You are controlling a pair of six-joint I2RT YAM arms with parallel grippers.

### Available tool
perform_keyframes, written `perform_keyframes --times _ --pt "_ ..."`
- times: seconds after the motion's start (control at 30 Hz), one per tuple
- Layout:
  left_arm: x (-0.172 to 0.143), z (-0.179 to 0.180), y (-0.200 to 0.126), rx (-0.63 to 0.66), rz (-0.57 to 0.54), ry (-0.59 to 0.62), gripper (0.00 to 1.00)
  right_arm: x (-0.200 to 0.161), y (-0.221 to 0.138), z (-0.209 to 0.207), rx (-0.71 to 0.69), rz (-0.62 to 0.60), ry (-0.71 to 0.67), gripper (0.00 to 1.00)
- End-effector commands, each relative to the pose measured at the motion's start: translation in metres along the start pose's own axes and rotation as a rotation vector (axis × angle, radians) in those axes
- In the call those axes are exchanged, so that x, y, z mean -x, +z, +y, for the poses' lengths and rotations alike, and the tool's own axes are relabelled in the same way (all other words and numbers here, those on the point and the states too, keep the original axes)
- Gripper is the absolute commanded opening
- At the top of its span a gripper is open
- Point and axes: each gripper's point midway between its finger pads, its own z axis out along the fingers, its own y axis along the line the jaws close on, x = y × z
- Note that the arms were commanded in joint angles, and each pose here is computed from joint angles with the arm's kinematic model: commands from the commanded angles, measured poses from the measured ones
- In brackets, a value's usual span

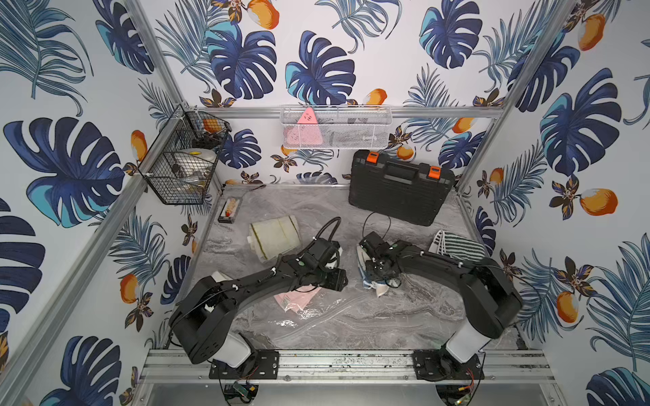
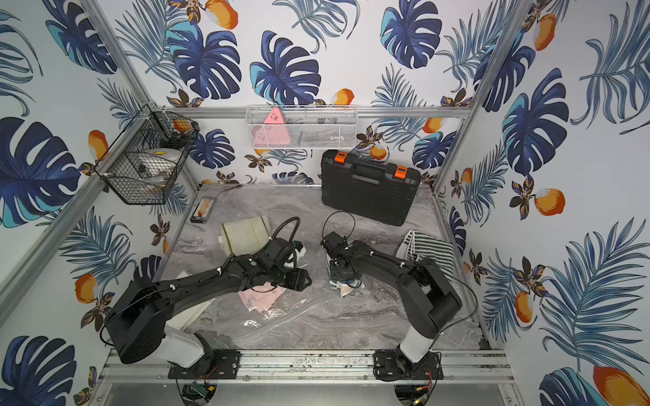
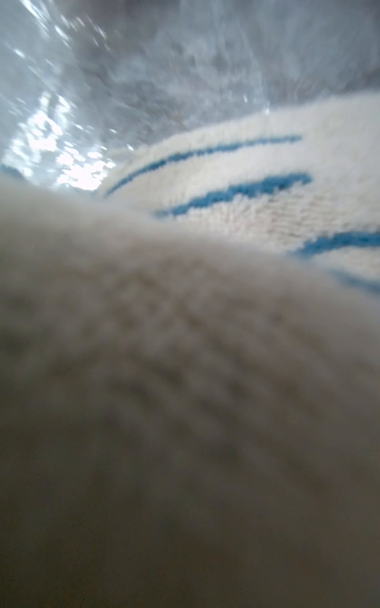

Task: Place the folded towel into the vacuum bag
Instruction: Place the towel in the vacuum bag, then open the vacuum bag at the center of the board.

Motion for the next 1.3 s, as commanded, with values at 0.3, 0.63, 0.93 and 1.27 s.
perform_keyframes --times 0.3,0.63,0.93,1.27 --pt "-0.061 -0.009 0.031 0.345 0.209 0.467 0.73 -0.016 -0.036 -0.034 0.135 0.010 0.100 0.00" --pt "-0.043 0.004 0.036 0.570 0.129 0.605 0.61 -0.029 -0.045 -0.041 0.149 0.014 0.114 0.00" --pt "-0.020 -0.015 0.024 0.504 0.040 0.569 0.01 -0.065 -0.060 -0.032 0.241 0.089 0.211 0.00" --pt "0.029 -0.045 -0.031 0.383 -0.131 0.418 0.00 -0.127 -0.083 0.064 0.375 -0.048 -0.013 0.00"
